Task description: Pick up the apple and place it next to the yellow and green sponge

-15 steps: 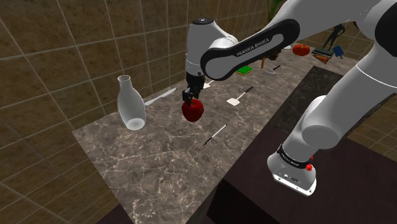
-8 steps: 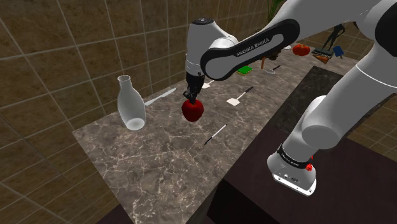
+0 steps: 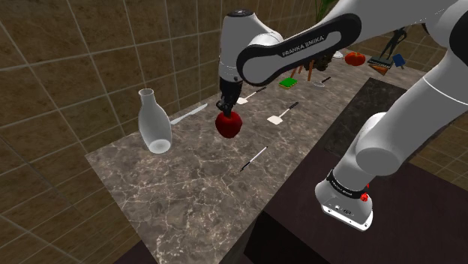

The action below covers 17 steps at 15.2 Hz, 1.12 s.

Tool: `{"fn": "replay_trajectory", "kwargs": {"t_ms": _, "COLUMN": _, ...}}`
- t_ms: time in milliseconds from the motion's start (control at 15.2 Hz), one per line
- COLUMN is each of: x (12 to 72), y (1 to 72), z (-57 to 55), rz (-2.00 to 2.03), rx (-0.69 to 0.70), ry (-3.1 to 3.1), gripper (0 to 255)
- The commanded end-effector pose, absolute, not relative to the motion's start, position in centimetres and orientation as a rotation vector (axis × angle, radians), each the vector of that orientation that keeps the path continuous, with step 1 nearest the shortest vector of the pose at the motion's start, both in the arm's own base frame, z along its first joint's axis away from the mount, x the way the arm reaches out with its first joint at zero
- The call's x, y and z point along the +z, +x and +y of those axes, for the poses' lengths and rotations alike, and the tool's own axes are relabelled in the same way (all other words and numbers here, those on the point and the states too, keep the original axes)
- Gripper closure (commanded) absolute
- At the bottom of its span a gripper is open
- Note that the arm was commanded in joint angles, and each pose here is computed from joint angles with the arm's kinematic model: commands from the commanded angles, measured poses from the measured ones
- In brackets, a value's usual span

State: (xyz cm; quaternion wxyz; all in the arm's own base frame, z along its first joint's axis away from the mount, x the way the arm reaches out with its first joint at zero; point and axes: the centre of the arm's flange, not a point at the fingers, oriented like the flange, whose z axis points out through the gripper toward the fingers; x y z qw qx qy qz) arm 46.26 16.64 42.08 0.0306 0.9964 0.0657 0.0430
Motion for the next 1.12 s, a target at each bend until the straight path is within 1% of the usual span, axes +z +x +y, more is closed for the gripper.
{"fn": "replay_trajectory", "kwargs": {"t_ms": 0, "x": 43.1, "y": 46.3, "z": 16.6, "rz": 0.202, "rx": 0.132, "ry": 3.071, "gripper": 255}}
{"fn": "replay_trajectory", "kwargs": {"t_ms": 1056, "x": 51.6, "y": 46.3, "z": 16.6, "rz": 0.202, "rx": 0.132, "ry": 3.071, "gripper": 255}}
